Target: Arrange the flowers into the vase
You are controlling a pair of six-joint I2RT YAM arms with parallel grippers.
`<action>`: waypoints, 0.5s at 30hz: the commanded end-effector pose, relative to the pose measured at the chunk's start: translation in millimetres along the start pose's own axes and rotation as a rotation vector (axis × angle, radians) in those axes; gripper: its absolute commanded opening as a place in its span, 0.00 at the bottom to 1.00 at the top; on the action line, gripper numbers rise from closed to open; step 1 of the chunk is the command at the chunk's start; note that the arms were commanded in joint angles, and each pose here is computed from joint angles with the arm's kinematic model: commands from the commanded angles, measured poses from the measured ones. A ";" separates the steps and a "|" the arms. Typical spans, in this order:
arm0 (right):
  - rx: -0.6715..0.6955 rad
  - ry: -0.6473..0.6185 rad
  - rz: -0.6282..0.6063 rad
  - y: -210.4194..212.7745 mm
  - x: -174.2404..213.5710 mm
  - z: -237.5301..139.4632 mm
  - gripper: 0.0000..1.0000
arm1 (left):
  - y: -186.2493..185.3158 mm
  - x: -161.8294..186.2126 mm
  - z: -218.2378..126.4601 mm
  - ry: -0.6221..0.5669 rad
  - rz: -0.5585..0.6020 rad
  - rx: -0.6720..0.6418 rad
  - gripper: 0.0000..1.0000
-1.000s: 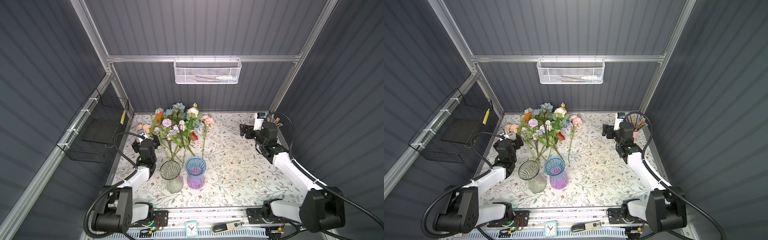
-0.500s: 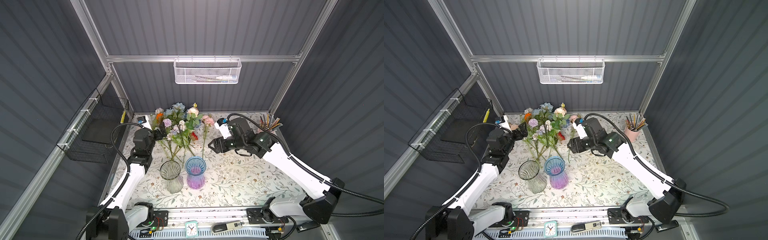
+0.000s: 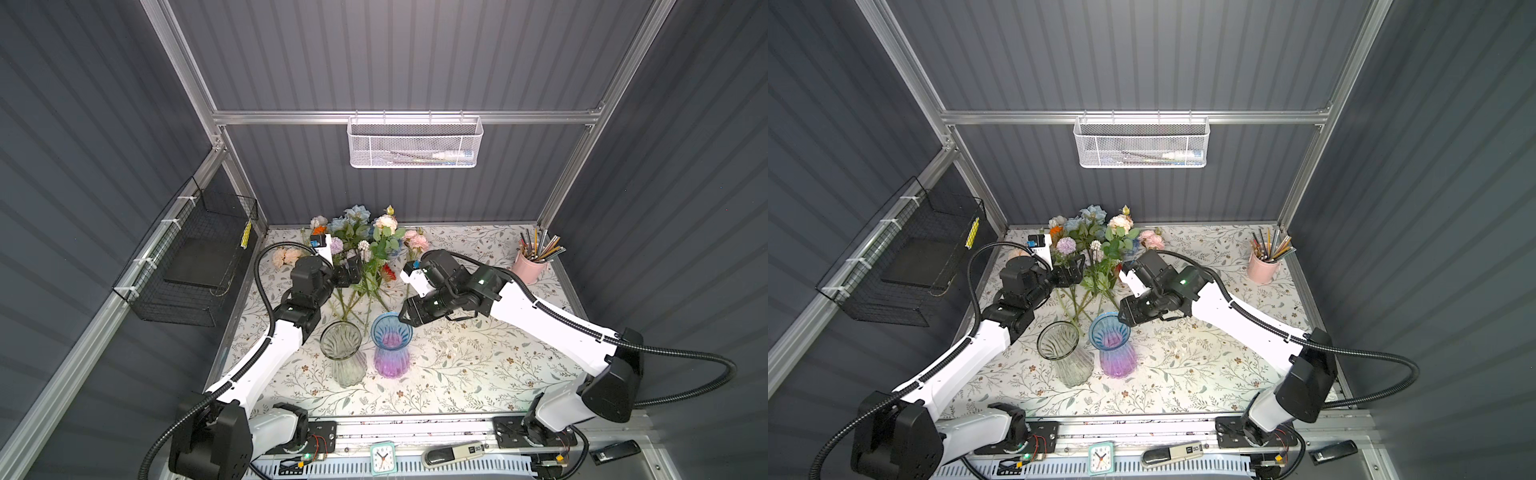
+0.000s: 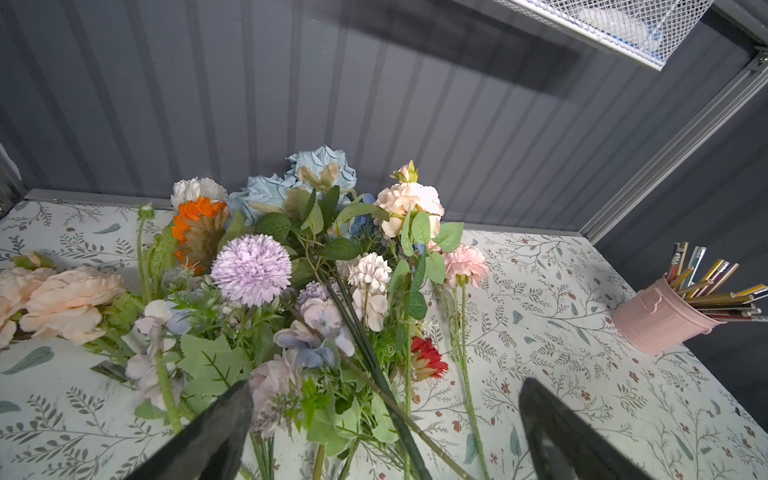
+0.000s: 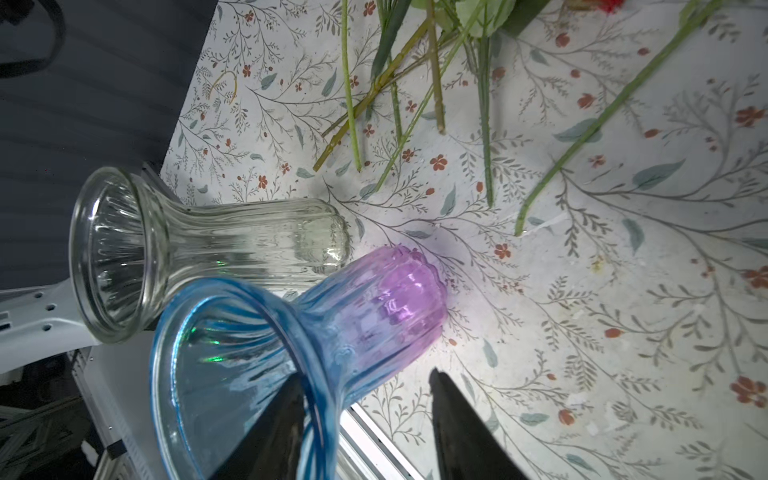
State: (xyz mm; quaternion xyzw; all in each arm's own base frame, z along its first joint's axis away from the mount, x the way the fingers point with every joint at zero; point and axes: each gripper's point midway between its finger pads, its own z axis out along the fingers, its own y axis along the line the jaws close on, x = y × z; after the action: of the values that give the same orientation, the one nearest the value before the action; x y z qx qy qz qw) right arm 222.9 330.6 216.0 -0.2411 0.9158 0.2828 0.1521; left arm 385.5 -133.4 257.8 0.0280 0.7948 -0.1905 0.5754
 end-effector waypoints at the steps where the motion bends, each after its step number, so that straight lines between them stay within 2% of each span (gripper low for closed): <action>1: -0.032 0.023 0.035 8.1 0.8 8.7 0.46 | 2.4 10.9 -3.2 0.029 -0.009 -0.008 1.00; 6: -0.022 0.075 0.055 10.0 6.2 22.7 0.37 | 5.3 17.2 -2.1 0.042 -0.004 -0.018 1.00; 9: -0.003 0.093 0.040 10.1 9.2 24.7 0.27 | 5.6 17.9 -1.8 0.045 0.000 -0.019 1.00; 15: 0.063 0.103 -0.062 -0.8 12.0 8.3 0.07 | 5.5 15.5 -0.5 0.032 -0.004 -0.020 1.00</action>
State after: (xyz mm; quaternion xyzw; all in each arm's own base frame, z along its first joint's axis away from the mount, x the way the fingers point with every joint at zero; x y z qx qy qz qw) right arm 211.5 340.9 194.5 -0.2512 0.9266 0.2604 0.1027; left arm 382.9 -131.7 245.5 0.0265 0.8052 -0.1848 0.5629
